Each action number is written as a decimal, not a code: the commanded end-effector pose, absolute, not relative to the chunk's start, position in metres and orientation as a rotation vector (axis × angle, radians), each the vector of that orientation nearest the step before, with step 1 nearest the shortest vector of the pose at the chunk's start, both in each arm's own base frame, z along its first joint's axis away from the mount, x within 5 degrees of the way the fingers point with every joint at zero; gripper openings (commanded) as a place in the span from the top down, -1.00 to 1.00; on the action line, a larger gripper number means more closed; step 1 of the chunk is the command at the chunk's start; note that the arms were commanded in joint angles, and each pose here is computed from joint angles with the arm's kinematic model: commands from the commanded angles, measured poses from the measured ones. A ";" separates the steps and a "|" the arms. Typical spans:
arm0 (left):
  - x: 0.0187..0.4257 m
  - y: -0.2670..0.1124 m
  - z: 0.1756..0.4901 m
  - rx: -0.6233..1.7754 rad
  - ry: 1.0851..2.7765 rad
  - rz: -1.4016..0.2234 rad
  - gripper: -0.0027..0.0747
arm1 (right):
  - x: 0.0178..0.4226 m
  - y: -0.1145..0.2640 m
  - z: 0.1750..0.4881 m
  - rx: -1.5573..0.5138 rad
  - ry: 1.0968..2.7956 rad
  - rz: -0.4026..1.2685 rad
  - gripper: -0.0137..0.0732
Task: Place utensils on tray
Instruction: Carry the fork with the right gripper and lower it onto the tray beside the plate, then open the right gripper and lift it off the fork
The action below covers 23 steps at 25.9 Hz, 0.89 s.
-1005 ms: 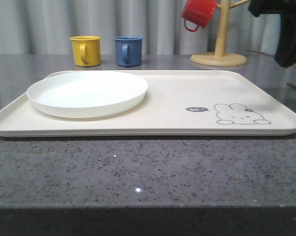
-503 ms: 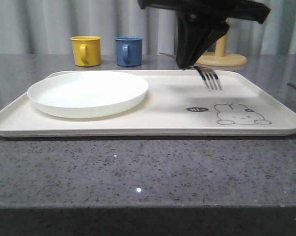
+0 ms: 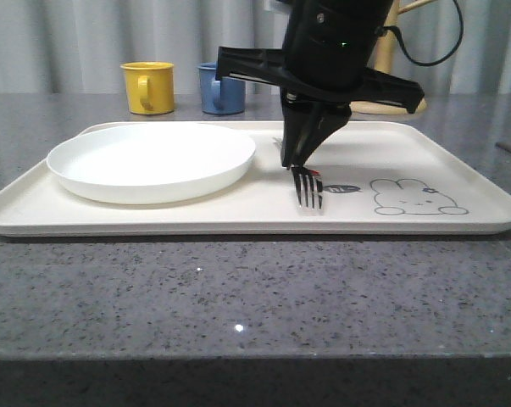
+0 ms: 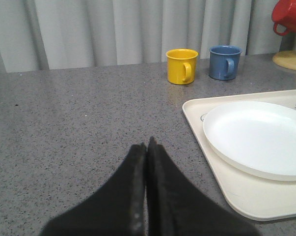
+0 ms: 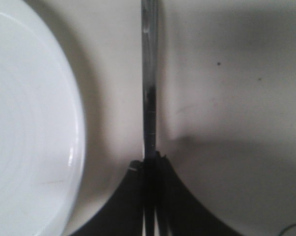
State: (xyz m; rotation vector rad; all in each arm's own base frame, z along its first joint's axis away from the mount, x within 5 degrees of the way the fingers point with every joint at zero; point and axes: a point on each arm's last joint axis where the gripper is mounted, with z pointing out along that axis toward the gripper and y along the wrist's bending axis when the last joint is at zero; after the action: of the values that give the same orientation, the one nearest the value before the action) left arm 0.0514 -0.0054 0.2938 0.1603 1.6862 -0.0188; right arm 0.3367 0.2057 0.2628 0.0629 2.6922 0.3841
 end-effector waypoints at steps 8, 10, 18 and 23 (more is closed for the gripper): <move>0.051 -0.006 0.310 0.138 1.587 -0.037 0.98 | 0.337 0.205 0.294 0.066 2.574 0.463 0.30; 0.051 -0.006 0.310 0.138 1.587 -0.037 0.98 | 0.336 0.206 0.294 0.077 2.579 0.481 0.22; 0.051 -0.006 0.310 0.138 1.587 -0.037 0.98 | 0.332 0.196 0.326 0.060 2.561 0.435 0.08; 0.051 -0.006 0.310 0.138 1.587 -0.037 0.98 | 0.328 0.157 0.361 0.019 2.557 0.260 0.08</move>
State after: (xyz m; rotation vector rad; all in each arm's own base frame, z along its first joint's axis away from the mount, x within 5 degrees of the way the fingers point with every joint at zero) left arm 0.0514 -0.0054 0.2938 0.1603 1.6862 -0.0188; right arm 0.3336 0.1810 0.3212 0.0504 2.6592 0.3018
